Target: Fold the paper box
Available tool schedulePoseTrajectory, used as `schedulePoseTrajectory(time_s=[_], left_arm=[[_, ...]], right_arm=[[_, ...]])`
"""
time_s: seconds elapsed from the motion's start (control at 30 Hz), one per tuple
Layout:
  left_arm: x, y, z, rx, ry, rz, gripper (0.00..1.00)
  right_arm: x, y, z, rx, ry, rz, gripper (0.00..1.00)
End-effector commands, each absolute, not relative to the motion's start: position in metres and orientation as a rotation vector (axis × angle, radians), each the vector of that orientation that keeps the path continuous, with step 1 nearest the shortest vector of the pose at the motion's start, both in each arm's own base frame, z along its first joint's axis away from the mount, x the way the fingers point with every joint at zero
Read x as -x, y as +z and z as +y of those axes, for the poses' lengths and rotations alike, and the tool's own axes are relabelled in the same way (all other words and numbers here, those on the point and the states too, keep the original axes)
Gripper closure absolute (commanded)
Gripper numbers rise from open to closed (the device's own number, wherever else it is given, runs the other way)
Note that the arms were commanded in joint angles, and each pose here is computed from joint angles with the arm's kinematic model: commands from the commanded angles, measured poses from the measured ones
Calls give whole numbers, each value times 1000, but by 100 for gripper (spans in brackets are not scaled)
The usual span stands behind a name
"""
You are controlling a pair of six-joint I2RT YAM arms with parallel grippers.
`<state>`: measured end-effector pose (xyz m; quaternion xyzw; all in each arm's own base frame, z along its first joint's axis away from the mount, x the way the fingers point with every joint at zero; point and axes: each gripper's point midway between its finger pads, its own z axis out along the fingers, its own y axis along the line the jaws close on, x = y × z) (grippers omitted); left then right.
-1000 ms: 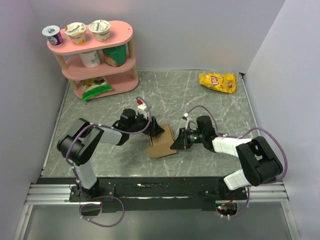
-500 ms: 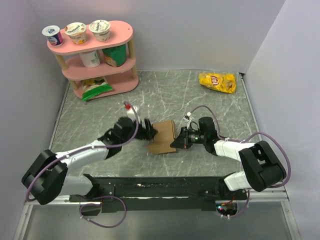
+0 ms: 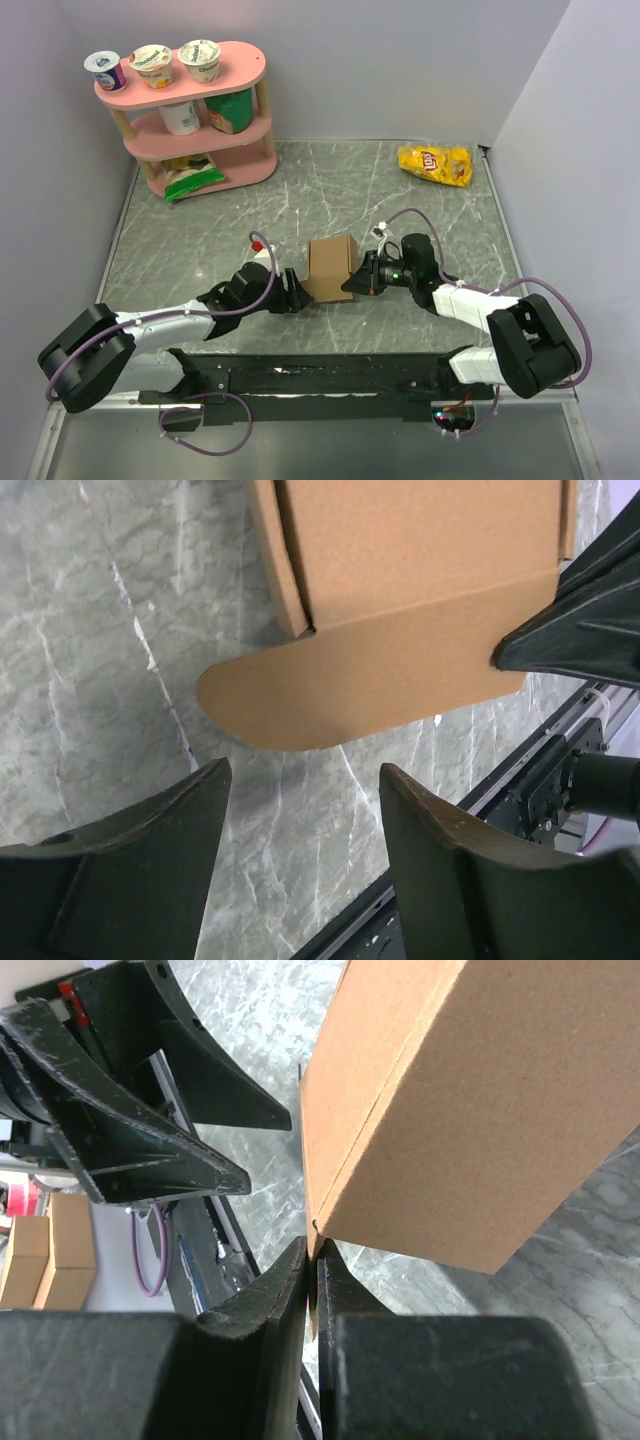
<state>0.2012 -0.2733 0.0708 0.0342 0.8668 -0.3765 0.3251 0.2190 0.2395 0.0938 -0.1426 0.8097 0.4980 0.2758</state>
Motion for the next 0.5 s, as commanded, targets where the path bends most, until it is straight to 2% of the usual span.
schedulePoseTrajectory(time_s=[0.0,0.17,0.3,0.47], left_arm=[[-210,89,-276,-36,-1027,2184,36],[-217,103,-262,22,-1004,2078,48],[-217,115,-266,12,-1060,2019,46],[-214,88,-277,-36,-1052,2114,44]], right_arm=[[-220,101,238,390,1327,2133,87],[-219,100,237,395,1320,2139,87],[-219,98,236,398,1317,2148,87],[-218,99,238,401,1326,2144,87]])
